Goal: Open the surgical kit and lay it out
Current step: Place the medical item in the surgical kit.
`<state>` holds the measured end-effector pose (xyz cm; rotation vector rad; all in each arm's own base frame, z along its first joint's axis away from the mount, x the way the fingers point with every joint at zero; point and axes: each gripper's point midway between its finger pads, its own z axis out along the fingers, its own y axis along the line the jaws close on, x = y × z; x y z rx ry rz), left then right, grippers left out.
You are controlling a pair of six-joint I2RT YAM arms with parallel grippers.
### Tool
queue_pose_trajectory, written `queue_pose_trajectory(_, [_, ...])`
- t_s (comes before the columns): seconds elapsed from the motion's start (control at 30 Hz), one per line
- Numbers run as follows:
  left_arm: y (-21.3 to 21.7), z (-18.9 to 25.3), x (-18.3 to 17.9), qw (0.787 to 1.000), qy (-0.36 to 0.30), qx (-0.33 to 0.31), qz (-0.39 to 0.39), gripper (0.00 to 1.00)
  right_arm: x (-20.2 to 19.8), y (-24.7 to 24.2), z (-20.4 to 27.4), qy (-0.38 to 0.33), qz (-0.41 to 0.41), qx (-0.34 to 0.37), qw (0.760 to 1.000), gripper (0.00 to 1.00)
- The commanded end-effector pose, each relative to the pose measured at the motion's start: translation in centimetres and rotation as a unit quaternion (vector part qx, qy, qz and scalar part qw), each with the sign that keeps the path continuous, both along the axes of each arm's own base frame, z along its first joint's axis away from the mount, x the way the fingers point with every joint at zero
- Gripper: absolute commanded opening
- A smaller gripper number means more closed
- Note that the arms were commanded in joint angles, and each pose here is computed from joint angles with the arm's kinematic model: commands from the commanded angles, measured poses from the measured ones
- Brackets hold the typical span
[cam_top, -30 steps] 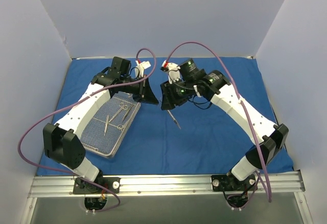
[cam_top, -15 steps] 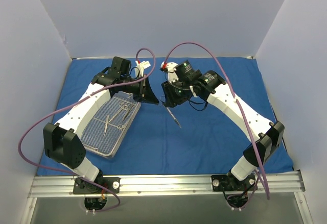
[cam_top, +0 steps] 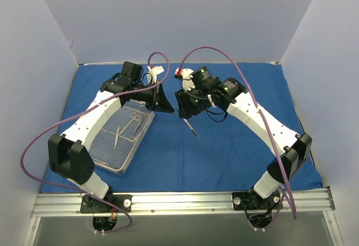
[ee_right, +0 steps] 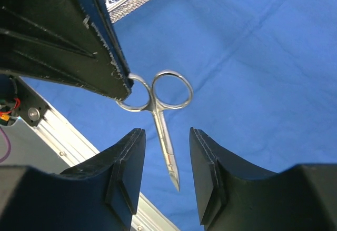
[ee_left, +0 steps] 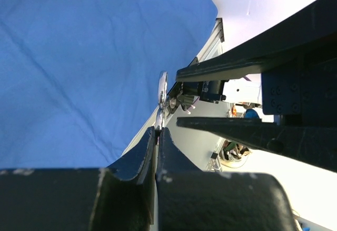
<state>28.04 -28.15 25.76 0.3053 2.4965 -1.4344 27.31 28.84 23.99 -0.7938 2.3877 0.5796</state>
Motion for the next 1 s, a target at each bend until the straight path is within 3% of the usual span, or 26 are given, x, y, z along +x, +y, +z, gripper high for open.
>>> queue_pose_trajectory(0.0, [-0.6,2.3,0.6,0.999,-0.029,-0.039,-0.009,0.02,-0.4,0.8,1.2,-0.014,0.022,0.017,1.000,0.40])
queue_pose_trajectory(0.63, [-0.4,2.6,0.5,0.998,-0.026,-0.055,-0.010,0.02,-0.1,0.5,-0.2,-0.016,0.025,-0.001,1.000,0.31])
queue_pose_trajectory(0.97, [-0.5,2.7,0.7,0.998,-0.024,-0.056,-0.011,0.02,-0.2,1.0,-0.6,-0.008,0.033,0.003,0.999,0.18])
